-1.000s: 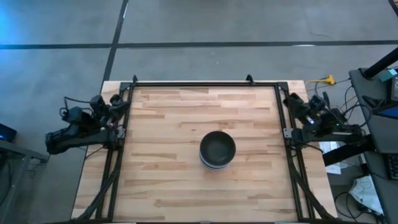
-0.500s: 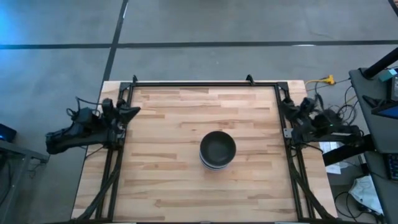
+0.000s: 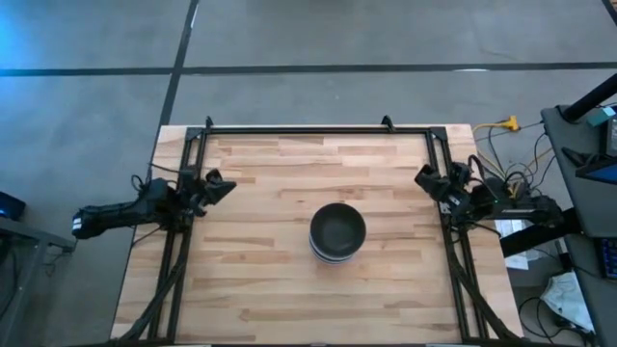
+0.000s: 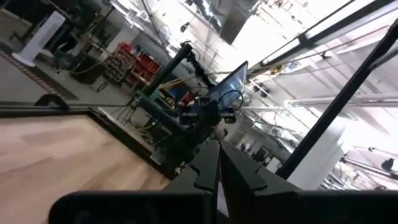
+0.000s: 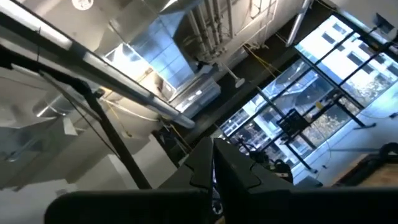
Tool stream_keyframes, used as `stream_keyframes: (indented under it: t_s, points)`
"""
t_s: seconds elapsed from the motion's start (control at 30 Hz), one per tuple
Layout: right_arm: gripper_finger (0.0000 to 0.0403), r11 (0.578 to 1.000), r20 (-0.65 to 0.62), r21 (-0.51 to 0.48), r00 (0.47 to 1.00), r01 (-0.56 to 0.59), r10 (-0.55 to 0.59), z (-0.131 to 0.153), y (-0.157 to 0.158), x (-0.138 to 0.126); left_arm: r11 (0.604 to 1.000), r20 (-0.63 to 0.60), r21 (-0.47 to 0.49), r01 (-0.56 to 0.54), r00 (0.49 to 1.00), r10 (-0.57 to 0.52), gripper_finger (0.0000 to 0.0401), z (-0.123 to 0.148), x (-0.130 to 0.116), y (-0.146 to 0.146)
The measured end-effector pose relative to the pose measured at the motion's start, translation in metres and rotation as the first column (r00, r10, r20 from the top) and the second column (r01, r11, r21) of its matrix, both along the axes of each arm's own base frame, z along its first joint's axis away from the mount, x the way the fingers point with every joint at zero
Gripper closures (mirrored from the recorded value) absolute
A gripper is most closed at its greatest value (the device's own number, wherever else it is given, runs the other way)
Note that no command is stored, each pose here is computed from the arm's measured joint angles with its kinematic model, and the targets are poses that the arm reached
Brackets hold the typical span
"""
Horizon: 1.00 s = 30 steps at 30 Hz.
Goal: Nest bowls inside each other
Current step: Return to Home Position
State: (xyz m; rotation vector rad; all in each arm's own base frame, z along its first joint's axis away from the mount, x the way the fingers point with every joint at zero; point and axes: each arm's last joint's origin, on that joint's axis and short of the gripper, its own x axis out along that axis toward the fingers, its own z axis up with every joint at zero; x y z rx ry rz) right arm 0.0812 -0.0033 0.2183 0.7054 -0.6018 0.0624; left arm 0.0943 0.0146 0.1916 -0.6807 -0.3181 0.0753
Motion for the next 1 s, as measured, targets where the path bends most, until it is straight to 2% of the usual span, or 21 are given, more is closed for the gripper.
stream_keyframes:
  t_s: [0.17,0.33,0.4,0.5,0.53,0.6,0.67,0.73,0.8,0.87,0.93,1.0]
  points:
    - [0.0394,0.998,-0.095,-0.036,0.994,-0.06,0.056,-0.008,0.002,0.005,0.999,-0.07,-0.007,0.032,0.997,-0.032,0.0401,-0.006,0.002,-0.001]
    - [0.0394,0.996,-0.254,-0.03,0.965,-0.082,0.072,-0.022,0.003,0.011,0.989,-0.194,-0.018,0.149,0.97,-0.149,0.0401,-0.018,0.005,-0.004]
    - [0.0394,0.996,-0.298,-0.002,0.951,-0.091,0.086,-0.027,0.003,0.012,0.965,-0.236,-0.034,0.26,0.936,-0.26,0.0401,-0.023,0.005,-0.007]
    - [0.0394,0.995,-0.38,0.021,0.92,-0.094,0.095,-0.035,0.003,0.014,0.897,-0.228,-0.085,0.434,0.868,-0.441,0.0401,-0.023,0.004,-0.012]
    - [0.0394,0.995,-0.411,0.023,0.907,-0.093,0.095,-0.038,0.003,0.015,0.88,-0.227,-0.087,0.466,0.851,-0.473,0.0401,-0.023,0.004,-0.013]
    - [0.0394,0.996,-0.474,0.012,0.876,-0.09,0.085,-0.045,0.003,0.016,0.874,-0.229,-0.064,0.482,0.845,-0.483,0.0401,-0.023,0.004,-0.014]
    - [0.0394,0.995,-0.536,-0.031,0.842,-0.092,0.061,-0.05,0.003,0.016,0.876,-0.251,0.055,0.48,0.856,-0.453,0.0401,-0.023,0.004,-0.014]
    - [0.0394,0.991,-0.56,-0.091,0.828,-0.094,0.027,-0.051,0.003,0.017,0.855,-0.274,0.222,0.468,0.872,-0.406,0.0401,-0.023,0.004,-0.014]
    - [0.0394,0.989,-0.576,-0.114,0.817,-0.094,0.011,-0.052,0.003,0.018,0.807,-0.287,0.386,0.447,0.89,-0.355,0.0401,-0.023,0.004,-0.014]
    - [0.0394,0.991,-0.584,-0.099,0.811,-0.095,0.019,-0.053,0.003,0.018,0.742,-0.295,0.52,0.423,0.904,-0.309,0.0401,-0.023,0.004,-0.014]
    - [0.0394,0.991,-0.592,-0.093,0.806,-0.095,0.022,-0.054,0.003,0.019,0.685,-0.292,0.608,0.401,0.915,-0.277,0.0401,-0.023,0.004,-0.014]
    - [0.0394,0.991,-0.596,-0.092,0.803,-0.095,0.022,-0.054,0.003,0.019,0.66,-0.29,0.642,0.391,0.92,-0.264,0.0401,-0.023,0.004,-0.014]
